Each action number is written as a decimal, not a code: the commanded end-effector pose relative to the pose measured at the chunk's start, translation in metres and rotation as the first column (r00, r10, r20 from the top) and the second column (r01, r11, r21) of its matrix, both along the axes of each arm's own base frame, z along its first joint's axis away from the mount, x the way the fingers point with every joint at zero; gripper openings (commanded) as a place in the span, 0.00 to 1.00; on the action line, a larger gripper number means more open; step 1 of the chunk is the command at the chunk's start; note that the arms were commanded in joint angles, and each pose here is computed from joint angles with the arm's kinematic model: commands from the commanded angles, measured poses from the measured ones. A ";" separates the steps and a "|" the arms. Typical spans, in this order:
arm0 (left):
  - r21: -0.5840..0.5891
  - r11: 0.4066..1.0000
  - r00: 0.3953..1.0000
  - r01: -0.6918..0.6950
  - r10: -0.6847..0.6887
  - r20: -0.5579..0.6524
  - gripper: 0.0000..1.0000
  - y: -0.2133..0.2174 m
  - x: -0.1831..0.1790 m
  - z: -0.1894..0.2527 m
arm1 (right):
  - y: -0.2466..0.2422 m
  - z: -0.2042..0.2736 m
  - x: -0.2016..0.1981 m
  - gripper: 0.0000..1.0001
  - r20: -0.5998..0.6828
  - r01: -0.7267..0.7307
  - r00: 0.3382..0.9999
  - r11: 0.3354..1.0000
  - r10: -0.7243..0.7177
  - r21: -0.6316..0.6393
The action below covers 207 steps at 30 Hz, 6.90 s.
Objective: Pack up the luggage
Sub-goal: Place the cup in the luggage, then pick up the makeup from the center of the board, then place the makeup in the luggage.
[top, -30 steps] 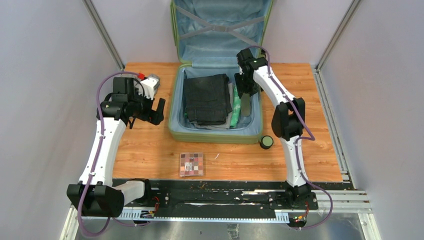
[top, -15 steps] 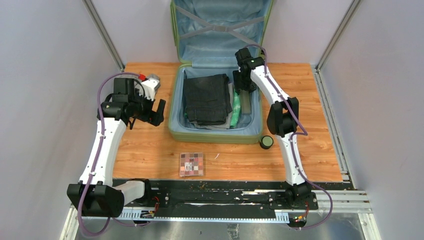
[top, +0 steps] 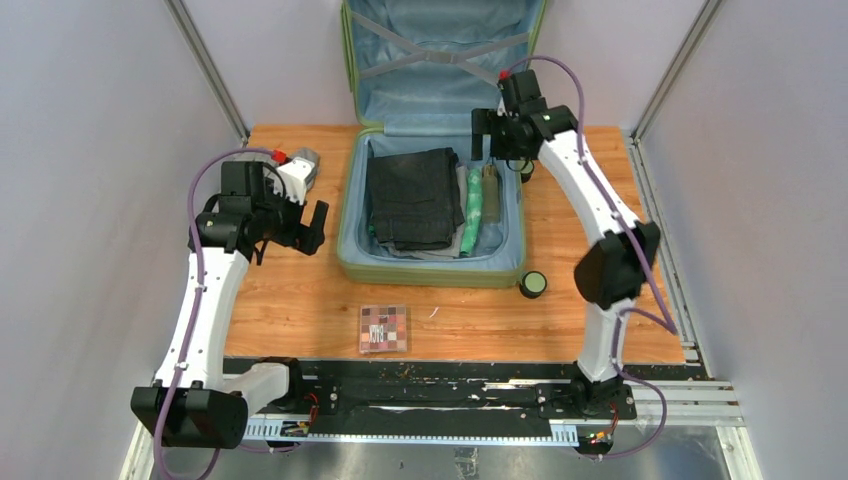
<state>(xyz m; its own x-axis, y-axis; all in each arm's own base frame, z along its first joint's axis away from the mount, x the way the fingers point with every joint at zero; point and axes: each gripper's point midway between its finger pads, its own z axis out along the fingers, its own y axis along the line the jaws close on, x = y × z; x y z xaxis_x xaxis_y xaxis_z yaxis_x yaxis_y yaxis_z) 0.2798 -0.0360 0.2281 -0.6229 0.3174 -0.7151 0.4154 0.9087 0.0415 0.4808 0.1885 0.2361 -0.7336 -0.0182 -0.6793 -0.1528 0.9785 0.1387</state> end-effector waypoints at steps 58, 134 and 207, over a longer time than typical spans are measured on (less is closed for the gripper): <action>0.352 0.847 0.913 0.399 -0.403 -0.065 1.00 0.023 -0.060 -0.121 | 0.200 -0.181 -0.414 0.94 -0.254 -0.301 0.851 0.822 0.460 0.483; 0.324 0.166 0.256 0.931 -0.932 -0.258 0.83 -0.040 -0.145 -0.232 | 0.257 -0.217 -0.396 0.88 -0.524 0.247 0.829 0.715 0.194 0.655; 0.223 0.818 0.844 0.530 -0.536 -0.037 1.00 -0.048 -0.066 -0.069 | 0.042 -0.103 -0.149 0.08 -0.341 -0.101 0.916 0.944 0.212 0.315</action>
